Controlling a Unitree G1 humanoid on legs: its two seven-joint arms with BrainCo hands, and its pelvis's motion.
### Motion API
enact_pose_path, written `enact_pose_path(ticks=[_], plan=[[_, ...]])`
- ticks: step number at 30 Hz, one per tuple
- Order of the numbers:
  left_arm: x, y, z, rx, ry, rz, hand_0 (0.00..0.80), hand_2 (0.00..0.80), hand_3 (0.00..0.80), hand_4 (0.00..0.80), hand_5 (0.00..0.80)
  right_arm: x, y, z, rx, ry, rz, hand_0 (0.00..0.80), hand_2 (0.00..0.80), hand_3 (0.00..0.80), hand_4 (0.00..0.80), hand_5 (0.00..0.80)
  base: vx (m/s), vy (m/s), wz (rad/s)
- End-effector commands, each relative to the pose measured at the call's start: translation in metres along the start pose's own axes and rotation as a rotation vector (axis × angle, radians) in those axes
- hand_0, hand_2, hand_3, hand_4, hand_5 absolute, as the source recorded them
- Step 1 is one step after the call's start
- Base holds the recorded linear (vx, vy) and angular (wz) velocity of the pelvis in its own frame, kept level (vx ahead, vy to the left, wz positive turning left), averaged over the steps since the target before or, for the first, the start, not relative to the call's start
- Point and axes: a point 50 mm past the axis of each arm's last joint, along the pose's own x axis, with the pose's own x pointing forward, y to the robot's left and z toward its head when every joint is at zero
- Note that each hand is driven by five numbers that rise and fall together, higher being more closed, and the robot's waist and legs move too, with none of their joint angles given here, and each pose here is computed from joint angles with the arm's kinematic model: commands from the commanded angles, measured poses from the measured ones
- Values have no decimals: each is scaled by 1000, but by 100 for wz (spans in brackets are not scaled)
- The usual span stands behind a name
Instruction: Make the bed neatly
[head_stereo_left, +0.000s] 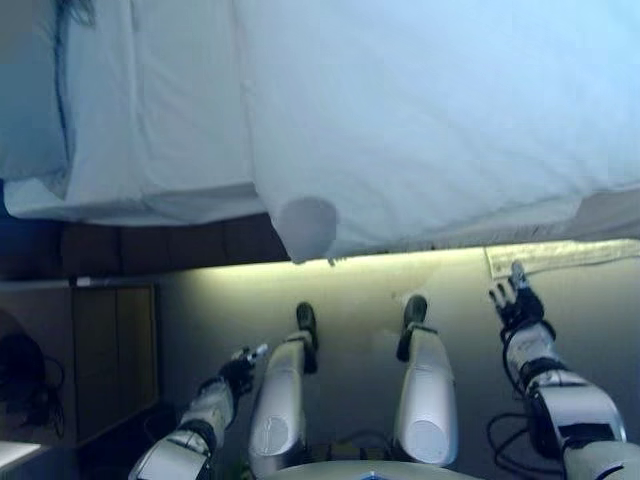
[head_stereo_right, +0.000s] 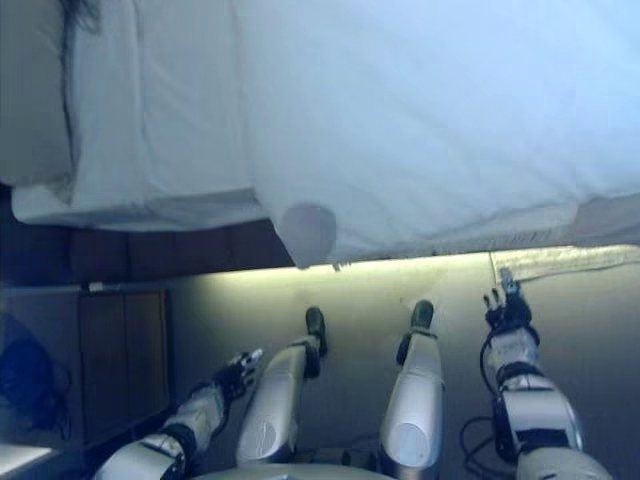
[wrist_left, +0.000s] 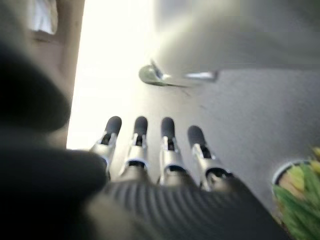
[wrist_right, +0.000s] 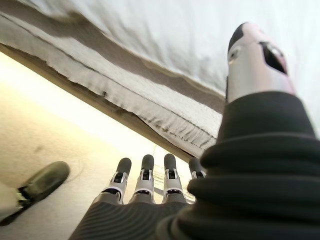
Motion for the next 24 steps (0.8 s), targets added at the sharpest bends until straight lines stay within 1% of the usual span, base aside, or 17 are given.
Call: enact_pose_path(ticks=[1, 4, 9, 13, 14, 17, 24], plan=[[-2, 18, 15, -15, -51, 59, 0, 0, 0, 0, 0, 4, 5, 15, 15, 29, -35, 0, 0, 0, 0, 0, -153, -57, 8], [0, 14, 27, -24, -86, 56, 0, 0, 0, 0, 0, 6, 13, 26, 16, 43, -34, 0, 0, 0, 0, 0, -97, -26, 8], [-1, 18, 34, -58, -110, 76, 0, 0, 0, 0, 0, 9, 32, 52, 36, -19, 56, 0, 0, 0, 0, 0, -24, -23, 8], [-4, 20, 32, -62, -116, 74, 0, 0, 0, 0, 0, 9, 52, 81, 27, -83, 127, 0, 0, 0, 0, 0, -17, -8, 4], [-5, 22, 30, -68, -123, 72, 0, 0, 0, 0, 0, 9, 63, 95, 12, -114, 164, 0, 0, 0, 0, 0, 0, 0, 0], [-7, 23, 28, -81, -136, 66, 0, 0, 0, 0, 0, 6, 82, 117, -13, -156, 209, 0, 0, 0, 0, 0, -4, -1, -1], [-14, 34, 19, -108, -144, 78, 0, 0, 0, 0, 0, -2, 107, 151, -71, -202, 270, 0, 0, 0, 0, 0, 19, -10, 1]])
